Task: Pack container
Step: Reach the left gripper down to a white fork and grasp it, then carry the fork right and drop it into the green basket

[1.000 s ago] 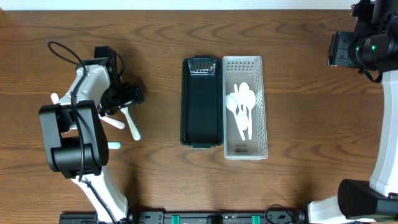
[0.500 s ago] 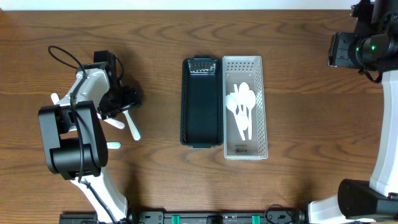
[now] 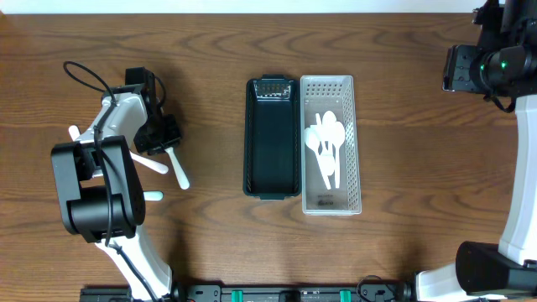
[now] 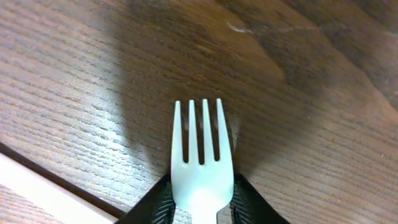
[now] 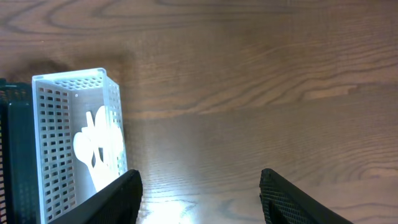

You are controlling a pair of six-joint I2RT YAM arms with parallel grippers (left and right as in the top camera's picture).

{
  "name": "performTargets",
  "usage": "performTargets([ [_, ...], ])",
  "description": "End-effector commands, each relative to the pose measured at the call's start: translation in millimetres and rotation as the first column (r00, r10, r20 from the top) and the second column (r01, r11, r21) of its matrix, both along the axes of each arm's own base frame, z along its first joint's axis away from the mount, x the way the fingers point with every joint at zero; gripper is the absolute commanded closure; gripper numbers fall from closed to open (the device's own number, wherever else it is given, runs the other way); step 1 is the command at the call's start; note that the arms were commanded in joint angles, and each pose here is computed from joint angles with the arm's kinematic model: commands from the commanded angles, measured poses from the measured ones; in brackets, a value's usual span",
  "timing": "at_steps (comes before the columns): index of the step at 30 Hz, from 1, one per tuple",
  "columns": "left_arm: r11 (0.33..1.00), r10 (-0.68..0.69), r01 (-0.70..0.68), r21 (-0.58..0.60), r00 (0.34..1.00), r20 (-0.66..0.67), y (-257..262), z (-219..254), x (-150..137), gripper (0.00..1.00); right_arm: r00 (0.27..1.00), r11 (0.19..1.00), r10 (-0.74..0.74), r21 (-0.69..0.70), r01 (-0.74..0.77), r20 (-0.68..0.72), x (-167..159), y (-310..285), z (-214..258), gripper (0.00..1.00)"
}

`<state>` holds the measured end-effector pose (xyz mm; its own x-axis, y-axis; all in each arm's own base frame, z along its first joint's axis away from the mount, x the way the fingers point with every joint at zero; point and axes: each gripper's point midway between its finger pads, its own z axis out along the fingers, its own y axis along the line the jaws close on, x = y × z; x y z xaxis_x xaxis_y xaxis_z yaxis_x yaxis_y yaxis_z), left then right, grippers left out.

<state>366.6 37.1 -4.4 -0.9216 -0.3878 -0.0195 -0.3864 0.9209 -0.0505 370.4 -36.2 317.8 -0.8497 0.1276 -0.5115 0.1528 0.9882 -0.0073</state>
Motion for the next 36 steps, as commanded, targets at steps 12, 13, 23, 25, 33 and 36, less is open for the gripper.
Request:
performTargets([
  [12,0.999,-0.042,0.043,-0.004,0.994,0.105,-18,82,11,0.91,1.0,1.0,-0.002,-0.018,0.002,0.003,2,-6,0,0.37],
  [13,0.998,-0.061,0.062,0.002,0.988,0.14,-25,102,13,0.9,1.0,1.0,-0.004,-0.018,0.005,0.011,3,-7,1,0.37],
  [23,0.952,-0.268,0.306,-0.001,0.836,0.479,-149,240,-8,0.9,0.998,0.998,-0.055,-0.008,0.055,0.034,5,-26,3,0.36],
  [25,0.938,-0.29,0.345,-0.023,0.82,0.493,-178,242,-14,0.9,0.998,0.998,-0.054,0.012,0.054,0.035,5,-26,3,0.36],
  [33,0.893,-0.387,0.448,-0.04,0.811,0.439,-247,190,-2,0.9,0.998,0.998,-0.054,0.023,0.054,0.027,3,-26,2,0.36],
  [36,0.89,-0.413,0.455,-0.039,0.837,0.359,-255,151,3,0.9,0.999,0.998,-0.042,0.044,0.041,0.021,2,-22,1,0.36],
])
